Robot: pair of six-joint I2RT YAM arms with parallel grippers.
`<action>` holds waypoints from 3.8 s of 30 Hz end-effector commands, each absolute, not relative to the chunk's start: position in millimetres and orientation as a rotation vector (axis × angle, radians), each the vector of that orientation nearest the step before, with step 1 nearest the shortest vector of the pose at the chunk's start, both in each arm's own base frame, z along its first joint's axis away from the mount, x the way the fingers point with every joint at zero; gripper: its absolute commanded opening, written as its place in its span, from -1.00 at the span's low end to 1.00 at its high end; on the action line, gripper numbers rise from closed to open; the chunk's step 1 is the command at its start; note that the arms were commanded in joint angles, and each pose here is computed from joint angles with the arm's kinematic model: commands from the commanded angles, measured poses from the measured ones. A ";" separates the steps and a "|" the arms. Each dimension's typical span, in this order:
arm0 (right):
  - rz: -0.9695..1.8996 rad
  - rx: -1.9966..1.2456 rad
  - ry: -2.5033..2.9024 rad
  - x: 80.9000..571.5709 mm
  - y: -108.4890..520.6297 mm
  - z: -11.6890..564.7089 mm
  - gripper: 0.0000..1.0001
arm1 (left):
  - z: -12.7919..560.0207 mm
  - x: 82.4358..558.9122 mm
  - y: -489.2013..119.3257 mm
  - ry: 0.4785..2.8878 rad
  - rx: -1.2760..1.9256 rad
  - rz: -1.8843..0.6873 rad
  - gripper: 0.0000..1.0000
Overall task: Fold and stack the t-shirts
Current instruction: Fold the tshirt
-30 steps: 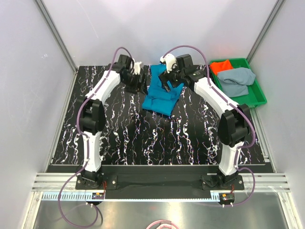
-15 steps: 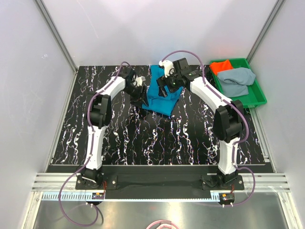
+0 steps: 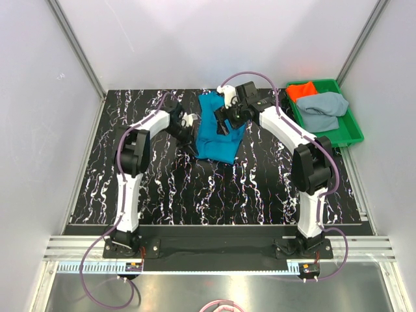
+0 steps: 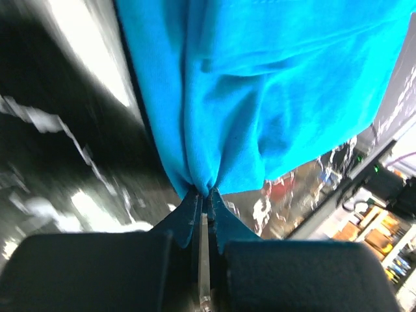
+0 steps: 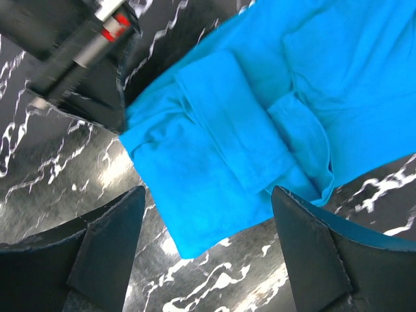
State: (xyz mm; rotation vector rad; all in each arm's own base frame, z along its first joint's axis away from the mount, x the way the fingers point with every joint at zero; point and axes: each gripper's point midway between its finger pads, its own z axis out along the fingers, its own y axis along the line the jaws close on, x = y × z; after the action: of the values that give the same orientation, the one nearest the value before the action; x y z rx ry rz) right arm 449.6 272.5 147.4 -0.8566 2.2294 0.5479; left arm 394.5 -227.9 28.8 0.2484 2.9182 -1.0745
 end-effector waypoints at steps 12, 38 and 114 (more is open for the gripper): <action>1.225 -0.922 2.327 339.7 305.4 154.0 0.62 | 103.1 320.4 -249.7 2.862 0.375 -1.145 -1.00; 1.190 -0.924 2.533 344.8 310.6 67.6 0.53 | 85.3 314.5 -251.0 2.929 0.378 -1.124 -1.00; 0.830 -0.601 2.703 293.3 220.6 47.7 0.37 | 37.7 294.5 -249.6 3.130 0.218 -1.113 -0.07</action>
State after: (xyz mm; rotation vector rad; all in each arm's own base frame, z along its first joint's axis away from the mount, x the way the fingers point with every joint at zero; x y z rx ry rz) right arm 294.2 216.7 32.5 -0.6003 2.7464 0.7822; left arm 298.0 -243.9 28.6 0.1917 3.1560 -1.0909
